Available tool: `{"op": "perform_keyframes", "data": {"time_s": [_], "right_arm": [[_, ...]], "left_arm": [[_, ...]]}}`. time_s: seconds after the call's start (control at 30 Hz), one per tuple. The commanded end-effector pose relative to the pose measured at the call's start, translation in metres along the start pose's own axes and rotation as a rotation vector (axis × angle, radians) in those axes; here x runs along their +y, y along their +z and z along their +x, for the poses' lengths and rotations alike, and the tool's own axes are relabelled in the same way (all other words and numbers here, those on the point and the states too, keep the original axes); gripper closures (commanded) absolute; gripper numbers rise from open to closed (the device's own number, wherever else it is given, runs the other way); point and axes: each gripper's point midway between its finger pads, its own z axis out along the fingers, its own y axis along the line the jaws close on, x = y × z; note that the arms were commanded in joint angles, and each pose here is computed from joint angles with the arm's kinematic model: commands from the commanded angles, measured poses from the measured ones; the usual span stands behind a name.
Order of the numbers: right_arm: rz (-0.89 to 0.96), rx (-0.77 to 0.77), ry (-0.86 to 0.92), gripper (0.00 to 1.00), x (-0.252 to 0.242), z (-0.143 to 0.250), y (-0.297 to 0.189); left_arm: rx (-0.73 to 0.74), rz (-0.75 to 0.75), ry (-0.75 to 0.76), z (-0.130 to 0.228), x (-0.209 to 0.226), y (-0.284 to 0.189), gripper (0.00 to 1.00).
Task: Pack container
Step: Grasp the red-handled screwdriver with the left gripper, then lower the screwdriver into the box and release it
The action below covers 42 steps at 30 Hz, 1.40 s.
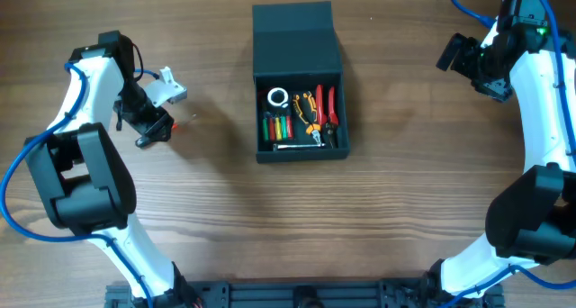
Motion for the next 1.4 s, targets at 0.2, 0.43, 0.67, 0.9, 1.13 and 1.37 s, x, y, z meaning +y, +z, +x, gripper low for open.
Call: {"op": "perform_keyframes", "data": {"time_s": [0.2, 0.43, 0.67, 0.9, 1.13, 1.37], "right_arm": [[0.013, -0.014, -0.004, 0.0, -0.002, -0.004, 0.007], [0.012, -0.018, -0.004, 0.0, -0.001, -0.005, 0.007], [0.014, -0.009, -0.003, 0.0, -0.002, -0.002, 0.007], [0.015, -0.007, -0.002, 0.0, -0.002, -0.002, 0.007], [0.011, -0.005, 0.0, 0.0, -0.001, -0.001, 0.007], [-0.004, 0.0, 0.0, 0.0, 0.001, -0.001, 0.007]], "left_arm": [[0.112, 0.068, 0.087, 0.013, 0.002, 0.047, 0.48], [0.102, 0.052, 0.088, 0.009, 0.008, 0.056, 0.74], [0.072, -0.013, 0.064, 0.0, 0.023, 0.057, 0.94], [0.101, -0.141, -0.089, -0.014, 0.032, 0.034, 0.96], [-0.161, -0.357, -0.117, -0.106, 0.014, -0.082, 0.96], [-0.381, -0.411, -0.066, -0.158, -0.065, -0.161, 0.96]]}}
